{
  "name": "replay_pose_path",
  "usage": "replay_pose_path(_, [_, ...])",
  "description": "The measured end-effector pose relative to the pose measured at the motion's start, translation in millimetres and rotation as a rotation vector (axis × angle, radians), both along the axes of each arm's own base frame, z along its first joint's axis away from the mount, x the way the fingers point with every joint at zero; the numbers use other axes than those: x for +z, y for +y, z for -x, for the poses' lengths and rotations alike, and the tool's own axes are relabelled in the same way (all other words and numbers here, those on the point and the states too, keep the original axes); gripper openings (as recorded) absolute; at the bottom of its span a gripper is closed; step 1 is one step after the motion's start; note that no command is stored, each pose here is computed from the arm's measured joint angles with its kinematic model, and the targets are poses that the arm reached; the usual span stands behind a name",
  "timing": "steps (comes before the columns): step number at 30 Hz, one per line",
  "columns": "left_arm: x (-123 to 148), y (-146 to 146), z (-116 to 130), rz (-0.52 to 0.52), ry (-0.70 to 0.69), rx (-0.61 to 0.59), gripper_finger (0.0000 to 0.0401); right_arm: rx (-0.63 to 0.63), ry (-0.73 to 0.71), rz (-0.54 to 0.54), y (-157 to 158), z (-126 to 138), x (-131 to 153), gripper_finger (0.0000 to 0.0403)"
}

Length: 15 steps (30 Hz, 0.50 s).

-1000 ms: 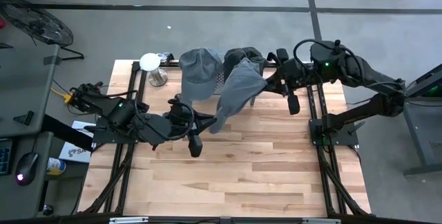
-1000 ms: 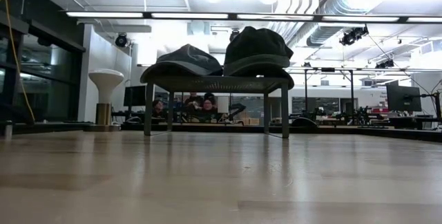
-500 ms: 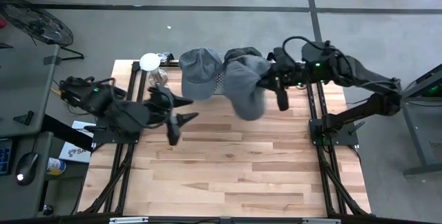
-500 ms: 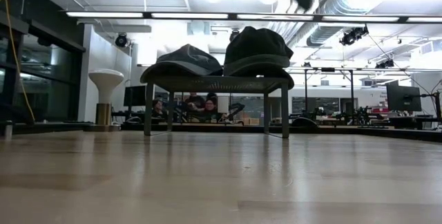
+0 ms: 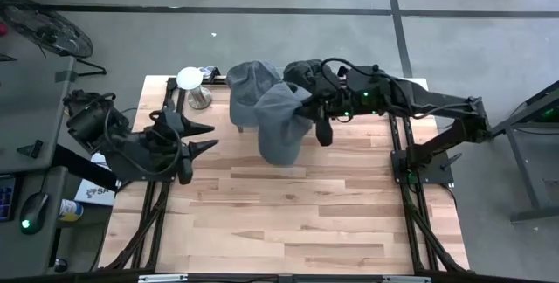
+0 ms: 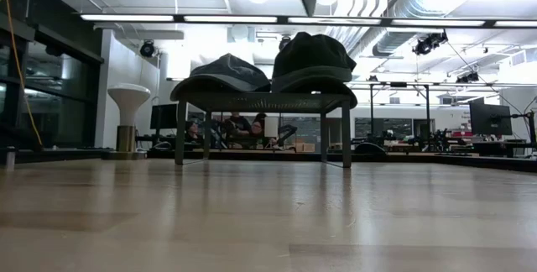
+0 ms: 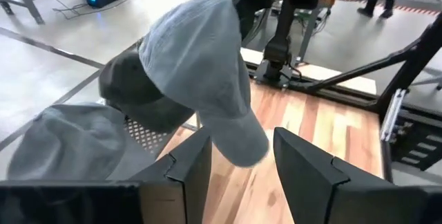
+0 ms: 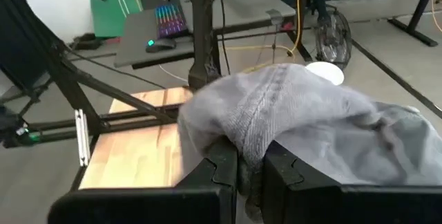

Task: Pick & Place hat
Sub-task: Stack the gray cap on top of the other gray cap on the shelf

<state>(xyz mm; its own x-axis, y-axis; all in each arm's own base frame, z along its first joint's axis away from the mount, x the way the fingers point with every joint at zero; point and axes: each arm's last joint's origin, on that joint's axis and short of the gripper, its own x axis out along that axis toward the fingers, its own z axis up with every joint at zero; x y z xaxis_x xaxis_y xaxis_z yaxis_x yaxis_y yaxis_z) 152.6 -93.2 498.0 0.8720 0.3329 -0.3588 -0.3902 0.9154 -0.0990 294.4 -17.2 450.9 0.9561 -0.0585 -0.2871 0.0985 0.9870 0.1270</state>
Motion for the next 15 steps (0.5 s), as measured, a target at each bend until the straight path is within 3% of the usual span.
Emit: replay_pose_path(15, [-16.3,-3.1,26.0,-0.061,0.031,0.063,0.0131,-0.042,-0.063,0.001,1.1,-4.4,4.5,0.0019])
